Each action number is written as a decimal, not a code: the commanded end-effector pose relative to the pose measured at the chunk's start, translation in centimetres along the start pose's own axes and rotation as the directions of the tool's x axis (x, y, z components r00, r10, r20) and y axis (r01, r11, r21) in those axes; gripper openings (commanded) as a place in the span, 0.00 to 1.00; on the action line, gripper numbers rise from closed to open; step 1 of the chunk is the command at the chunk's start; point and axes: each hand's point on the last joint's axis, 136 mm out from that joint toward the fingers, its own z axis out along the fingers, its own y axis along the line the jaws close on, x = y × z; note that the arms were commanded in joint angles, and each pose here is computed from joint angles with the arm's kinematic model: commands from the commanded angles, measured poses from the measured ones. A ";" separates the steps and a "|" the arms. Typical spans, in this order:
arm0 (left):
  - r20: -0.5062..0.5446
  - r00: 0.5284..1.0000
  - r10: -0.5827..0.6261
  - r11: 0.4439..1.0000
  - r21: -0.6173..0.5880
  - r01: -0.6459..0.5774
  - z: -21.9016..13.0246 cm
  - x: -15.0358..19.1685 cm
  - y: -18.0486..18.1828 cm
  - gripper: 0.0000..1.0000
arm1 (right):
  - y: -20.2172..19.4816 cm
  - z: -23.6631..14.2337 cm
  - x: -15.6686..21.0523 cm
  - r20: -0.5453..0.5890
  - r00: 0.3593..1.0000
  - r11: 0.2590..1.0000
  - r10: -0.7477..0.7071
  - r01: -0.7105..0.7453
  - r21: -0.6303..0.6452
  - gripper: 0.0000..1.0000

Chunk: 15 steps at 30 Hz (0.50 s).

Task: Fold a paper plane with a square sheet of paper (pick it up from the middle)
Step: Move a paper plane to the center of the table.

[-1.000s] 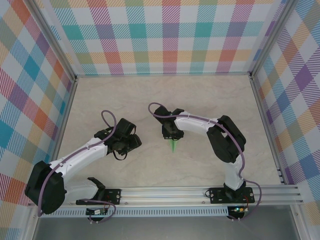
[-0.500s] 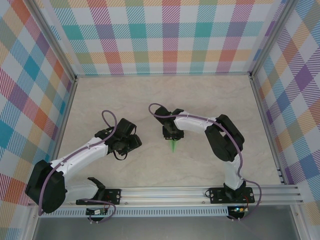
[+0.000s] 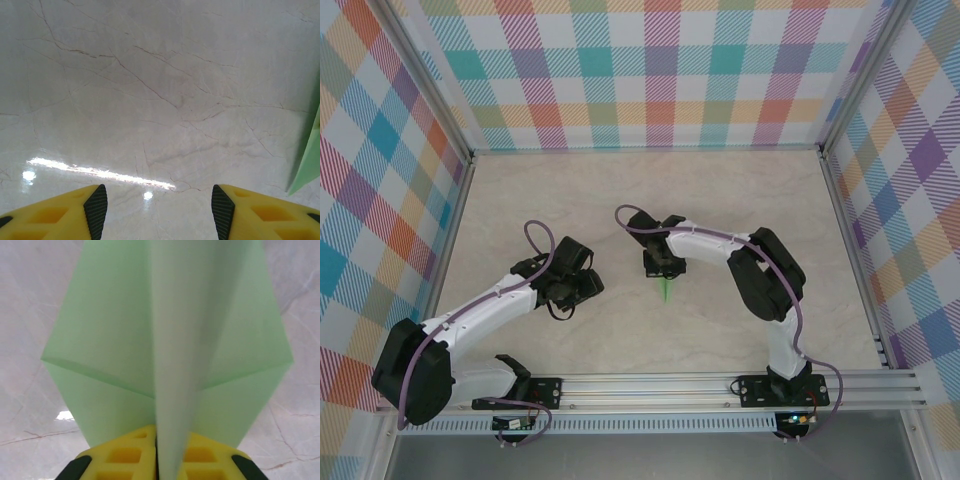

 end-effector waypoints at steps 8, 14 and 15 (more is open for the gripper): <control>0.011 1.000 -0.015 1.000 -0.013 0.015 -0.6 -0.4 0.6 0.61 | 1.0 0.5 -2.0 -0.050 0.999 1.000 0.005 -0.005 0.005 0.13; 0.027 1.000 -0.011 1.000 -0.013 0.011 -1.1 -0.7 0.7 0.61 | 1.0 1.8 -2.0 -0.106 0.994 0.998 -0.004 0.010 0.056 0.16; 0.029 1.000 -0.008 1.000 -0.010 0.008 -1.2 -0.7 0.7 0.62 | 1.1 2.1 -1.7 -0.119 0.993 0.999 -0.005 0.011 0.045 0.17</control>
